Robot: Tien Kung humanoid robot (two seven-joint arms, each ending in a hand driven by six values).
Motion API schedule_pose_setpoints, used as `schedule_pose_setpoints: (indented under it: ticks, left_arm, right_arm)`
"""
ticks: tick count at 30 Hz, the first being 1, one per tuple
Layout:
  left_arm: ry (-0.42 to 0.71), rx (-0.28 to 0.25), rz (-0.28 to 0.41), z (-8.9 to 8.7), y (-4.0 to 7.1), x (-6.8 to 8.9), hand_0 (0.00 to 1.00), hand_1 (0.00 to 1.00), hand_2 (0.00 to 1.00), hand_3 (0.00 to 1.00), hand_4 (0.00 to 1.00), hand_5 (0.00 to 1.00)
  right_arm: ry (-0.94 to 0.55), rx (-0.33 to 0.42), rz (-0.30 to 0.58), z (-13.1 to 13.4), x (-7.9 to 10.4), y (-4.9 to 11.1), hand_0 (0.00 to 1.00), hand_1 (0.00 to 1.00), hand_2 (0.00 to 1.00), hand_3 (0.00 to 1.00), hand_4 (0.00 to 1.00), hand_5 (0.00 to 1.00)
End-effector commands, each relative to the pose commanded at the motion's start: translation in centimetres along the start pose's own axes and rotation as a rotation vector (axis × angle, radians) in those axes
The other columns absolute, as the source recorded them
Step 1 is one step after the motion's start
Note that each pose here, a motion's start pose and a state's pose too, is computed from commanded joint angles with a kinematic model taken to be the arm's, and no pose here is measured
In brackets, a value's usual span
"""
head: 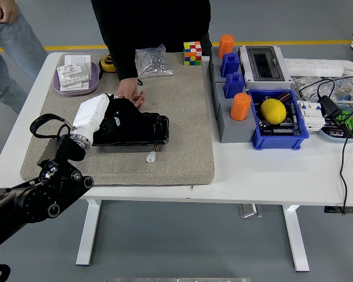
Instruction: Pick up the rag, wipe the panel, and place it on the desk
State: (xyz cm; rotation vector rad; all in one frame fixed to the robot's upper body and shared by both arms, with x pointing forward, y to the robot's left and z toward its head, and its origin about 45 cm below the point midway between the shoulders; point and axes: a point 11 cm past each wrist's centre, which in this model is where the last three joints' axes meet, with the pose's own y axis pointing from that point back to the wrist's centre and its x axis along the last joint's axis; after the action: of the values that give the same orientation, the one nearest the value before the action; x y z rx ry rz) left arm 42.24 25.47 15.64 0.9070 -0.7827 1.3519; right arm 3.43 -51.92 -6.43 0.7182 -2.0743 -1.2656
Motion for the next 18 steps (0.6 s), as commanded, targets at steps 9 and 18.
schedule_pose_setpoints:
  ticks: [9,18]
  left_arm:
    - [-0.024,0.049,0.047,-2.3,0.0,1.5,0.315,0.117,0.480,0.186,0.002,0.002]
    - [-0.034,0.092,0.091,-4.1,0.1,3.1,0.313,0.120,0.480,0.190,0.002,0.002]
  right_arm:
    - [-0.006,-0.003,0.002,0.0,0.2,0.0,0.711,0.517,0.663,0.610,0.998,0.650]
    - [-0.011,-0.002,0.000,0.1,0.2,0.0,0.711,0.517,0.663,0.610,0.998,0.651]
